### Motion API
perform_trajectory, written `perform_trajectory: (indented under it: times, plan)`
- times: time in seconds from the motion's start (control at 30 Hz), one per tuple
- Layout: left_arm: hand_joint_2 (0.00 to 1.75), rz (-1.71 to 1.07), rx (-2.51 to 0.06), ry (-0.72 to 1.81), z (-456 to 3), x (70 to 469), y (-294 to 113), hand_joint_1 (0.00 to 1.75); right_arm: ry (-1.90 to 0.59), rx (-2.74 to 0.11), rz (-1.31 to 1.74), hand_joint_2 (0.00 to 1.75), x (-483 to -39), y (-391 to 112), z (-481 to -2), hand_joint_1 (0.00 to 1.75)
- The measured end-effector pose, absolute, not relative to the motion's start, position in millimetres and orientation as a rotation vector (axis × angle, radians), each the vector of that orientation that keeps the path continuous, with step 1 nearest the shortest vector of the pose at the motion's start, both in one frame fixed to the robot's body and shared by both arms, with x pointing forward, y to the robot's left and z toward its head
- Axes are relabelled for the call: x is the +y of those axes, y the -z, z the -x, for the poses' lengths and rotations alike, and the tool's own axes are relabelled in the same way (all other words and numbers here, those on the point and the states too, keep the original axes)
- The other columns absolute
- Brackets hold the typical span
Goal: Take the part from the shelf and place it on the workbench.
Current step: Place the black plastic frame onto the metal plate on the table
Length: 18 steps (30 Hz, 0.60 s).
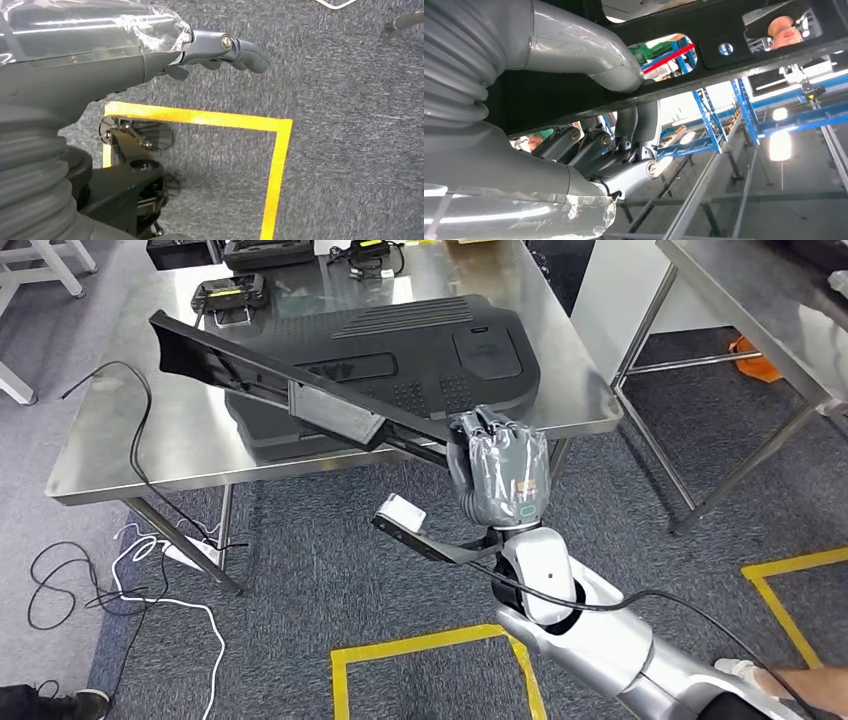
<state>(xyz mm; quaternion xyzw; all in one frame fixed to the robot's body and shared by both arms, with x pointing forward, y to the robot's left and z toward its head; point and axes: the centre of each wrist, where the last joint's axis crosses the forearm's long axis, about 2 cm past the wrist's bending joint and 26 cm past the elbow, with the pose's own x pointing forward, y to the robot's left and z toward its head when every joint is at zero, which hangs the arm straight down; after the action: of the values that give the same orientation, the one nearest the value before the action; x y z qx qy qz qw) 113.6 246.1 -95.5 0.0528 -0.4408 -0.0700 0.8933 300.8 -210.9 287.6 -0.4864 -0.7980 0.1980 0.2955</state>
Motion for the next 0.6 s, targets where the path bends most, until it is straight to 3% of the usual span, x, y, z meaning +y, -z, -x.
perform_trajectory:
  times: [0.6]
  plan:
    - [1.75, -0.110, -0.913, 0.145, -113.1, 247.1, 95.7, 0.00, -0.520, -2.124, 1.289, 1.75, -210.2, -287.8, -301.9, 1.75]
